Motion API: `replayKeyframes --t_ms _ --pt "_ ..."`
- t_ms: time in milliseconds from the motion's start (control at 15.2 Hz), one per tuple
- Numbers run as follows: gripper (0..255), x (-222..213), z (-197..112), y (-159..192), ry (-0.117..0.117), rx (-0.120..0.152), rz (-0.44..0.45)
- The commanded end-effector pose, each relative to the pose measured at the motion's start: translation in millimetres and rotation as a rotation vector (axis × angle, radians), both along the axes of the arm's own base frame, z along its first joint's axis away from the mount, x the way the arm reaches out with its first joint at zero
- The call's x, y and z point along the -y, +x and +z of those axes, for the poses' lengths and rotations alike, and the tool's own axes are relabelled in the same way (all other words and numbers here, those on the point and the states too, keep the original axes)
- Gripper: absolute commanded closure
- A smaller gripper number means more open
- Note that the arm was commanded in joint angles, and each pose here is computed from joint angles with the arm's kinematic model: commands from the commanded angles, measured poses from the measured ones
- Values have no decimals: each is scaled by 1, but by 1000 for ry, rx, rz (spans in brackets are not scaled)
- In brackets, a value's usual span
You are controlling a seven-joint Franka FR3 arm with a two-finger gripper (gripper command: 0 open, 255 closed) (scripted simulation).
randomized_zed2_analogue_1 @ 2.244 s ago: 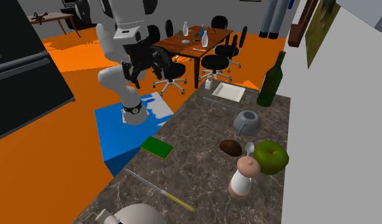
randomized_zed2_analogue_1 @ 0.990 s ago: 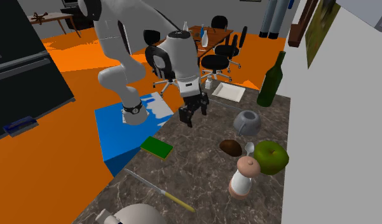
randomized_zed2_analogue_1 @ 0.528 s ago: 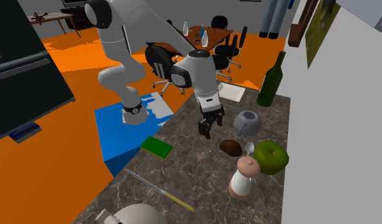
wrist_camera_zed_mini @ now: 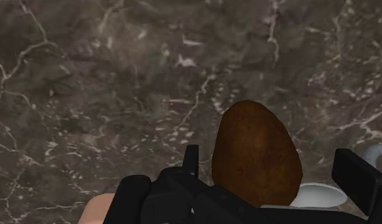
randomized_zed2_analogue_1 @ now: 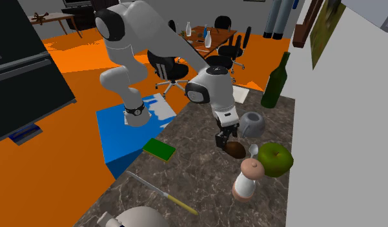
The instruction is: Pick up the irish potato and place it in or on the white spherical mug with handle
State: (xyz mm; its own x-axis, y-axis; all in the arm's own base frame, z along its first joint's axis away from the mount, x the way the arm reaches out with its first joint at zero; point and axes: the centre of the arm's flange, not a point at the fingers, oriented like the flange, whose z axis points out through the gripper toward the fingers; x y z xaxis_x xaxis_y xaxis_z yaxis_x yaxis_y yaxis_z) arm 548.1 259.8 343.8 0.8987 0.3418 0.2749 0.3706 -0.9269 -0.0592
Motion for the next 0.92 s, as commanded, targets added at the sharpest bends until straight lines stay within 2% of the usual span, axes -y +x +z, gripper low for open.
replayKeyframes --t_ms 0,198,726,792,858 --pt "0 -2 -10 3 0 1 0" --pt "0 -5 -28 8 0 1 0" --pt "0 -5 -28 8 0 1 0" --pt "255 -5 -28 8 0 1 0" --pt "255 -5 -28 8 0 1 0"
